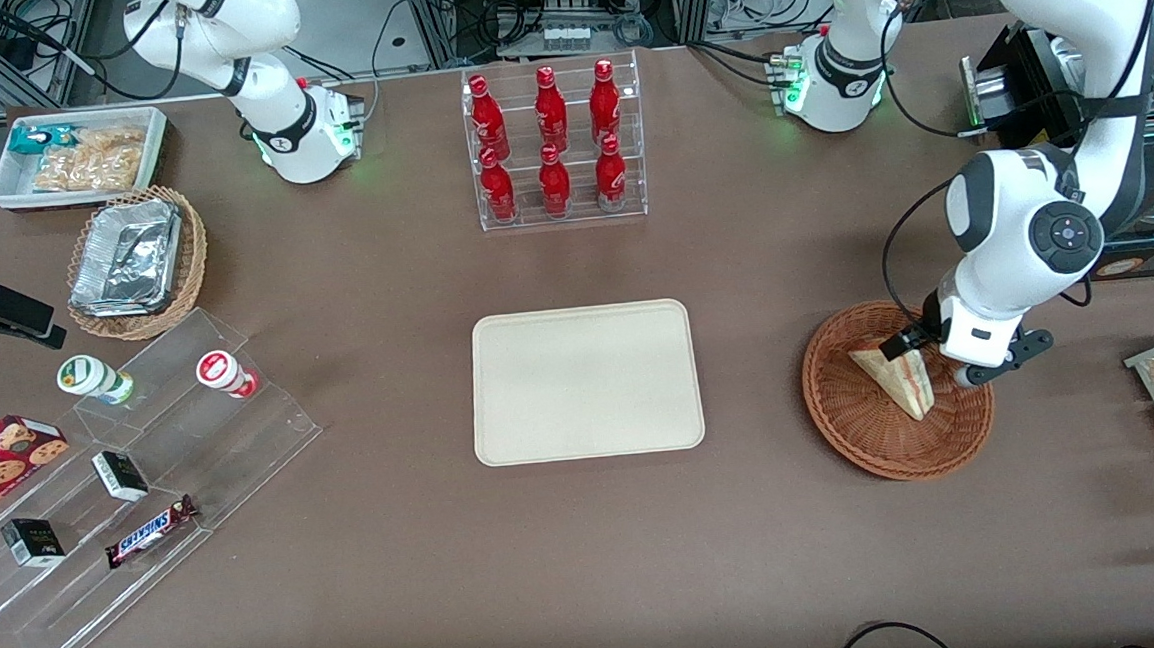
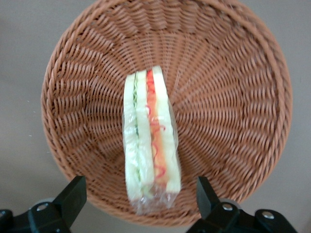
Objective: Place sandwich from basket to tray
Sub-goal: 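Lower the left gripper and grasp the wrapped sandwich in the basket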
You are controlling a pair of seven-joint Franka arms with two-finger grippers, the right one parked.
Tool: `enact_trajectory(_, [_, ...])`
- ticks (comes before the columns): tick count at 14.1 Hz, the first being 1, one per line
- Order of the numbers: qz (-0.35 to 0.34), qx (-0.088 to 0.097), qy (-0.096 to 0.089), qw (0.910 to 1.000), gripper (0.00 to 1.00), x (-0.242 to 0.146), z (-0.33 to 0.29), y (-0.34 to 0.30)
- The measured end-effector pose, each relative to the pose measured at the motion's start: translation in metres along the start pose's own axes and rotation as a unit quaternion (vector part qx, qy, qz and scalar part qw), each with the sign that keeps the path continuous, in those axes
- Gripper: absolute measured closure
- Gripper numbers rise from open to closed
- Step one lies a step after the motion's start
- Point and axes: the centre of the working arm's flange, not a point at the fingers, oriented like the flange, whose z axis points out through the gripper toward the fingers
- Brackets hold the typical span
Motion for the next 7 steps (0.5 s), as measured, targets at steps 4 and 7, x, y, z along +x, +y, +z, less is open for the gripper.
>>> enact_trajectory(4, [-0.067,-0.010,0.008,0.9976,0.00,0.002,0.024,0.003])
enact_trajectory(7, [-0.088,-0.015,0.012,0.9959,0.00,-0.003,0.045,0.001])
